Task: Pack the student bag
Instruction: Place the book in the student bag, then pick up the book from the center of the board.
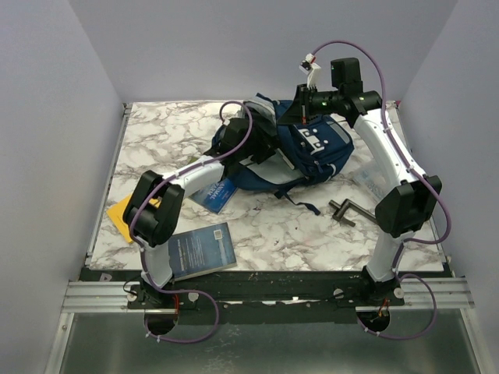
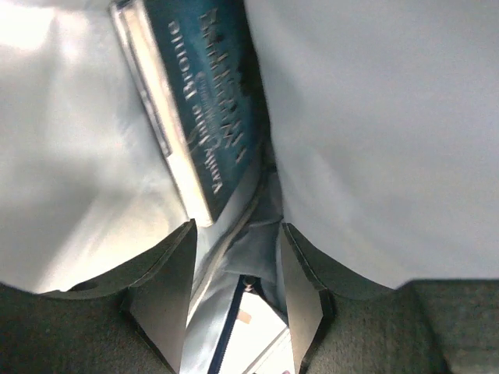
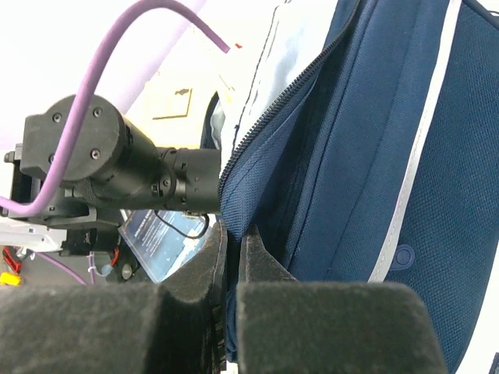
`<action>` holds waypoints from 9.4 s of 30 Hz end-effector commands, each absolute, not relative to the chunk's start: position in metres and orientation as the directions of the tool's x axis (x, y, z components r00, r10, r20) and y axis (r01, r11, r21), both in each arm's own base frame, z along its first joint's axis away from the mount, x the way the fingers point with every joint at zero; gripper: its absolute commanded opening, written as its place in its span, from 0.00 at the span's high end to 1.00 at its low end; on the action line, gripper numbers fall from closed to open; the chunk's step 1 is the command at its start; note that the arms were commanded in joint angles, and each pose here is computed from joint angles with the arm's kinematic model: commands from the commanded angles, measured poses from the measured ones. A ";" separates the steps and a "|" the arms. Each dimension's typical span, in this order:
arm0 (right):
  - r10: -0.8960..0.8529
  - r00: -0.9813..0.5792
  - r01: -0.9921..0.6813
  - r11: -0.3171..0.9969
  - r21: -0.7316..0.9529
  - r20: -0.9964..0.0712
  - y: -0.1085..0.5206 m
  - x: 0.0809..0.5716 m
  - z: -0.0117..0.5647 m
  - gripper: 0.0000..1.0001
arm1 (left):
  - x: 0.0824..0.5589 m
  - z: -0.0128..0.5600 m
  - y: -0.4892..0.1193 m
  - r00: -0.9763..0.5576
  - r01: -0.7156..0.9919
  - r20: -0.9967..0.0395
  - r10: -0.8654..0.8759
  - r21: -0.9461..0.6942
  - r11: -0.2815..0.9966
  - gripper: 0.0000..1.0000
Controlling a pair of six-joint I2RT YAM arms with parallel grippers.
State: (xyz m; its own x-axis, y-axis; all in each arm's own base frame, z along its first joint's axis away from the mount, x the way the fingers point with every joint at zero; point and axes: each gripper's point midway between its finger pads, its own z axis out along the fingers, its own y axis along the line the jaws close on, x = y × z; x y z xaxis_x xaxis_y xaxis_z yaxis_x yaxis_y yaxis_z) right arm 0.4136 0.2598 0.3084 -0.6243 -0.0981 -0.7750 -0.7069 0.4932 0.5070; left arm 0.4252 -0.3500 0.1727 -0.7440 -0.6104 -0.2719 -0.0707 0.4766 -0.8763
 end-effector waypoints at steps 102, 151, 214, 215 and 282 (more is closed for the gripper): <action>-0.166 -0.986 -0.101 0.566 0.818 -0.007 0.402 0.114 0.051 0.32 | 0.209 0.034 -0.081 -0.563 -0.532 -0.211 -0.799 -0.647 0.546 0.13; -0.148 -0.857 -0.504 0.439 0.744 -0.493 0.360 0.205 0.179 1.00 | 0.248 0.208 -0.109 -0.638 0.115 -0.643 -0.424 -0.624 0.773 0.11; -0.273 -0.564 -0.820 0.076 0.567 -0.779 0.299 0.158 0.227 0.97 | 0.221 0.225 -0.258 -0.748 0.634 -0.620 0.238 -0.773 -0.019 0.86; -0.274 -0.579 -0.813 0.123 0.569 -0.768 0.298 0.163 0.222 0.92 | 0.221 0.226 -0.256 -0.741 0.647 -0.630 0.233 -0.763 -0.002 0.88; -0.061 -0.703 -0.701 -0.112 0.705 -0.709 0.290 0.157 0.341 1.00 | 0.205 0.345 -0.163 -0.476 0.533 -0.802 -0.361 -0.590 0.606 0.02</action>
